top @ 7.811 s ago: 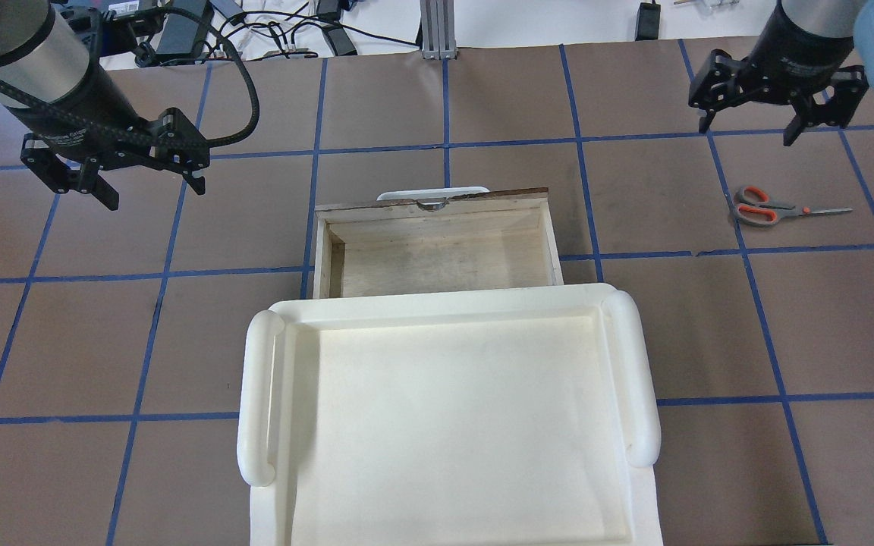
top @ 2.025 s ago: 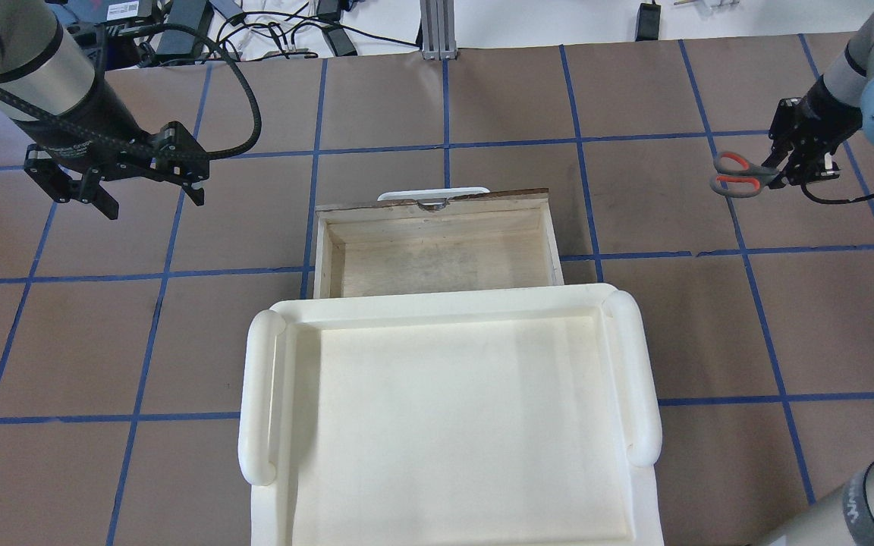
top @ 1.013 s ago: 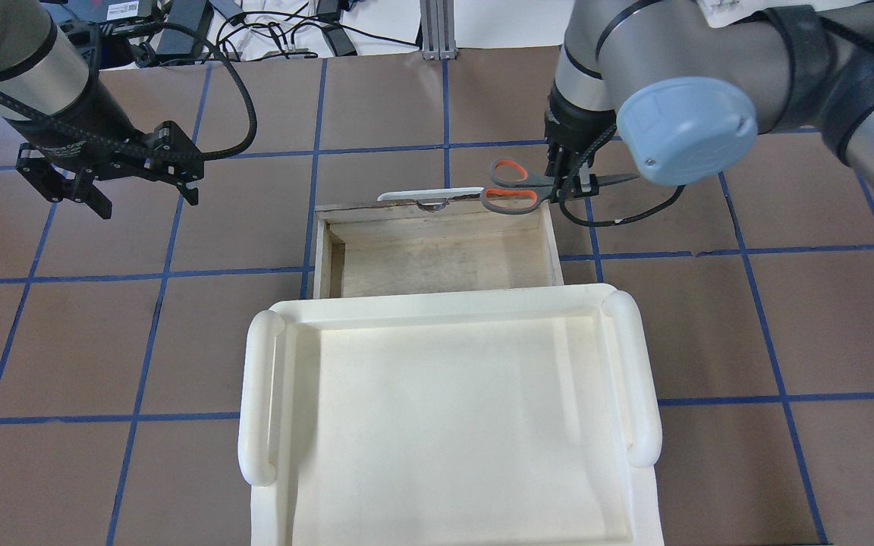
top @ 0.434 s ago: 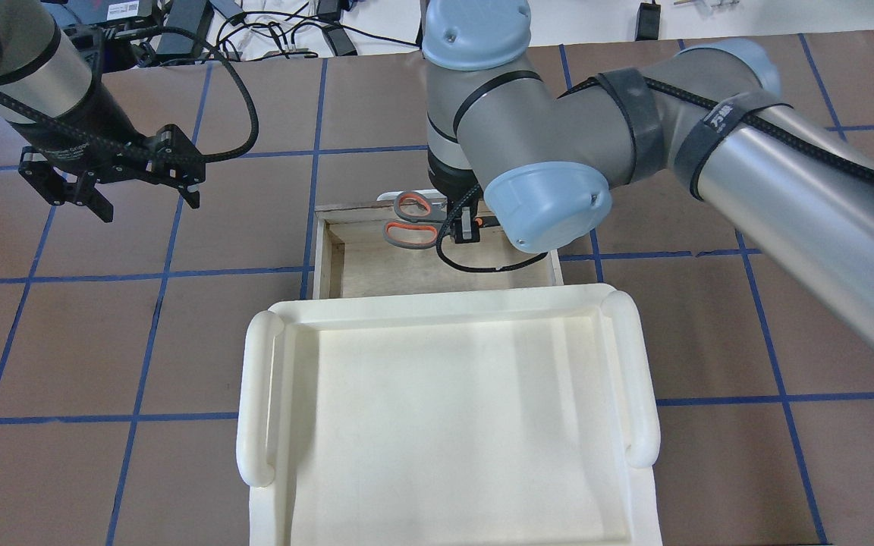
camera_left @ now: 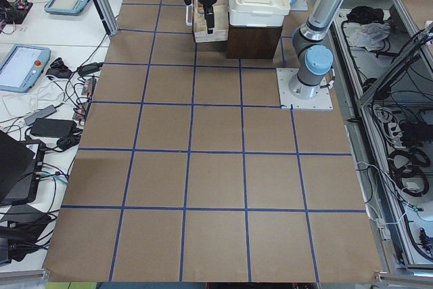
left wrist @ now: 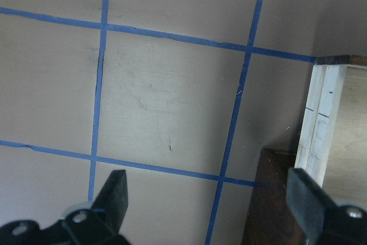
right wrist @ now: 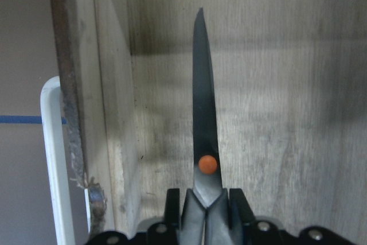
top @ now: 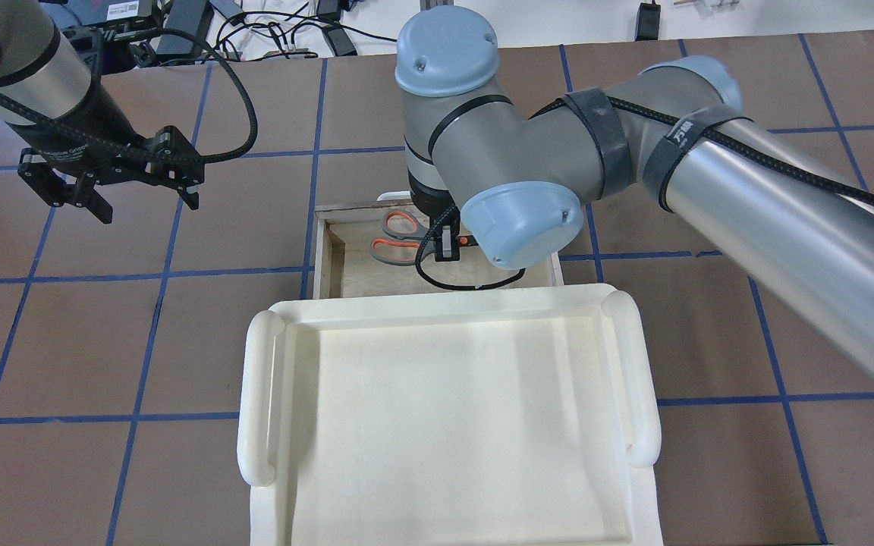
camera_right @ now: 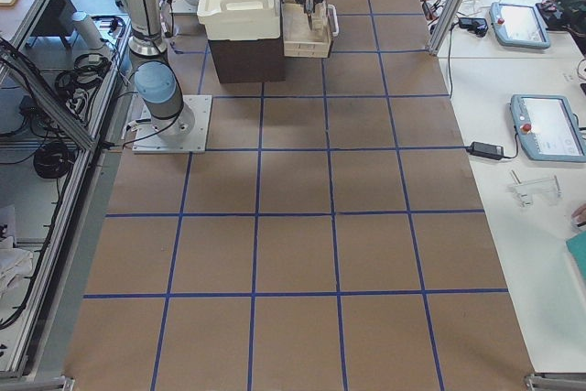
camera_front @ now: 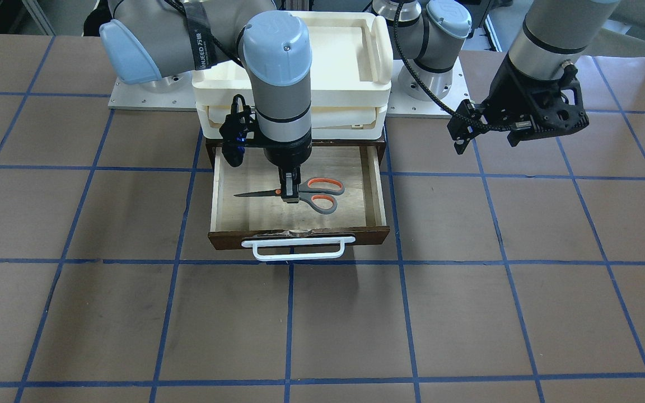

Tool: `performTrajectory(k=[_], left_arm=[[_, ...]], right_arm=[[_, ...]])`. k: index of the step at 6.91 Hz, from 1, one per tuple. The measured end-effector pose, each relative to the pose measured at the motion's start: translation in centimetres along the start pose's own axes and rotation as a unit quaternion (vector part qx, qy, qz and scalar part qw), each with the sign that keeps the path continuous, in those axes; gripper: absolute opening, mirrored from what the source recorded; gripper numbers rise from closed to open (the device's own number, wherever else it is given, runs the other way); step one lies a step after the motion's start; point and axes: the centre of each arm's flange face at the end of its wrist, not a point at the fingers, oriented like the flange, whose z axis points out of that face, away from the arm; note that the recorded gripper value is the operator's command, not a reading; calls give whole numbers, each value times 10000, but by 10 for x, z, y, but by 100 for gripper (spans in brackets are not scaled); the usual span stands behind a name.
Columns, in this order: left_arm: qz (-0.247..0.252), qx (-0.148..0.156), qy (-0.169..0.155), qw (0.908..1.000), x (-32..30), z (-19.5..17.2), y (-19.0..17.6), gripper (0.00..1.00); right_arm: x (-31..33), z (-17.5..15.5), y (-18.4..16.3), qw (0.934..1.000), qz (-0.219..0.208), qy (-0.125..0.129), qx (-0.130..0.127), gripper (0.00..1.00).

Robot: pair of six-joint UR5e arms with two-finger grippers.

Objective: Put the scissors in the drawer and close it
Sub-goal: 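Lower the scissors into the drawer and open the right gripper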

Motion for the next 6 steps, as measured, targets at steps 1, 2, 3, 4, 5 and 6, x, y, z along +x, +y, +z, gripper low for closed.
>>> performTrajectory(k=[1, 2, 3, 4, 5, 6], left_arm=[[-1, 4, -1, 10000, -1, 0, 0, 100], [-2, 8, -1, 10000, -1, 0, 0, 100], [-3, 12, -5, 10000, -1, 0, -1, 100], [-1, 12, -7, 10000, -1, 0, -1, 100], [0, 13, -4, 10000, -1, 0, -2, 100], [-2, 27, 3, 10000, -1, -1, -2, 100]], right_arm=[[0, 5, 1, 10000, 56, 38, 15, 0], [-1, 9, 1, 9999, 79, 71, 27, 0], [0, 12, 2, 9999, 85, 105, 37, 0], [1, 18, 5, 9998, 66, 151, 55, 0], [4, 27, 13, 9997, 6, 213, 91, 0], [6, 36, 19, 9995, -52, 271, 124, 0]])
